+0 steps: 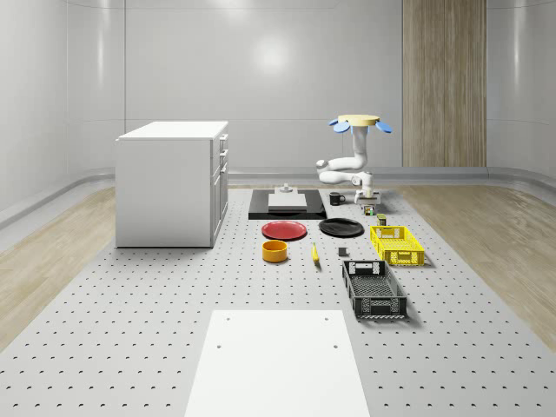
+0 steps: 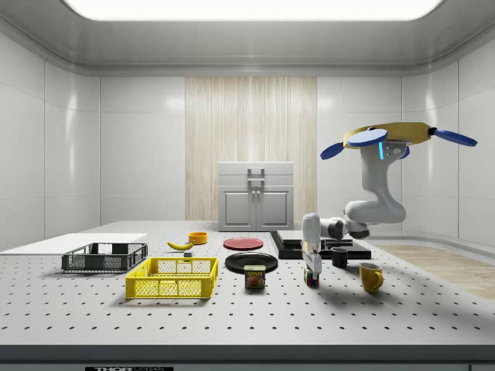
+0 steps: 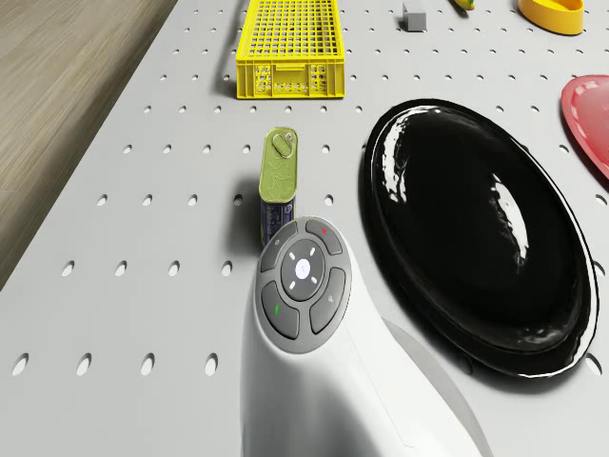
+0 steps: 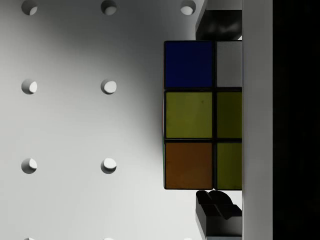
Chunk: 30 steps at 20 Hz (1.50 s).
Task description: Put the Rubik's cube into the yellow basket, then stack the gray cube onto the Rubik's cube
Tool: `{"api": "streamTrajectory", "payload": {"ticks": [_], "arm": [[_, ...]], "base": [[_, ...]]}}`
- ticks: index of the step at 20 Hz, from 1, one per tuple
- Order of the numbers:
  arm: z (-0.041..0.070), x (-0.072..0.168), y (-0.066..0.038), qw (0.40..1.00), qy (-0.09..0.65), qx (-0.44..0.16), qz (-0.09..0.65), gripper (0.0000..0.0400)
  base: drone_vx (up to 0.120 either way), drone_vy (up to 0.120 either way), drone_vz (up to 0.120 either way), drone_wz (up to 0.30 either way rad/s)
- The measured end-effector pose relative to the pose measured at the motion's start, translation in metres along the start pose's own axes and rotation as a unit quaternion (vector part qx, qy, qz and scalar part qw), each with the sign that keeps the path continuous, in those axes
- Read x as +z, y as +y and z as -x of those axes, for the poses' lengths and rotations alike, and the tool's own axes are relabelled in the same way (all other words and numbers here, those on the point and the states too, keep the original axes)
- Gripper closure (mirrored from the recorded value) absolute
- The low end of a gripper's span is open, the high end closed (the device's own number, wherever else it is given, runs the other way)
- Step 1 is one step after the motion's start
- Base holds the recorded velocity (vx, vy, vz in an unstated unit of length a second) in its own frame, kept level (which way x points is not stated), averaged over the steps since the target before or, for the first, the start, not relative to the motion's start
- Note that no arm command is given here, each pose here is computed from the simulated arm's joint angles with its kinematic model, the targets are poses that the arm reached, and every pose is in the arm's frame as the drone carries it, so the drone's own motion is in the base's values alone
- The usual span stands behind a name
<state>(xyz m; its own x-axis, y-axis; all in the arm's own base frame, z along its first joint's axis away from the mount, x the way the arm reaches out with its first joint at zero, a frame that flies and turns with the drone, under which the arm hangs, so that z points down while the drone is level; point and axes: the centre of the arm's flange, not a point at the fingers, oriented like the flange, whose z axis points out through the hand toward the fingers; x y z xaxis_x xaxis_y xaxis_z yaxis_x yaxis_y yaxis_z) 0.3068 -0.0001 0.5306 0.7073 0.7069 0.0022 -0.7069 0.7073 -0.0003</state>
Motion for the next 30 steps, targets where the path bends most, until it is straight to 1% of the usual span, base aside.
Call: {"api": "streamTrajectory", "payload": {"ticks": [9, 14, 20, 21, 23, 25, 30], "arm": [[0.0, 0.0019, 0.0, 1.0, 0.0, 0.0, 0.0, 0.0], [-0.0036, 0.0021, -0.0035, 1.0, 0.0, 0.0, 0.0, 0.0], [-0.0051, 0.0067, -0.0051, 1.0, 0.0, 0.0, 0.0, 0.0], [-0.0053, 0.0074, -0.0052, 1.0, 0.0, 0.0, 0.0, 0.0006], [-0.0054, 0.0084, -0.0054, 1.0, 0.0, 0.0, 0.0, 0.0033], [-0.0055, 0.0091, -0.0055, 1.0, 0.0, 0.0, 0.0, 0.005], [-0.0056, 0.0099, -0.0056, 1.0, 0.0, 0.0, 0.0, 0.0068]], "base": [[0.0, 0.0, 0.0, 0.0], [0.0, 0.0, 0.0, 0.0], [0.0, 0.0, 0.0, 0.0], [0.0, 0.0, 0.0, 0.0], [0.0, 0.0, 0.0, 0.0], [0.0, 0.0, 0.0, 0.0], [0.0, 0.0, 0.0, 0.0]]}}
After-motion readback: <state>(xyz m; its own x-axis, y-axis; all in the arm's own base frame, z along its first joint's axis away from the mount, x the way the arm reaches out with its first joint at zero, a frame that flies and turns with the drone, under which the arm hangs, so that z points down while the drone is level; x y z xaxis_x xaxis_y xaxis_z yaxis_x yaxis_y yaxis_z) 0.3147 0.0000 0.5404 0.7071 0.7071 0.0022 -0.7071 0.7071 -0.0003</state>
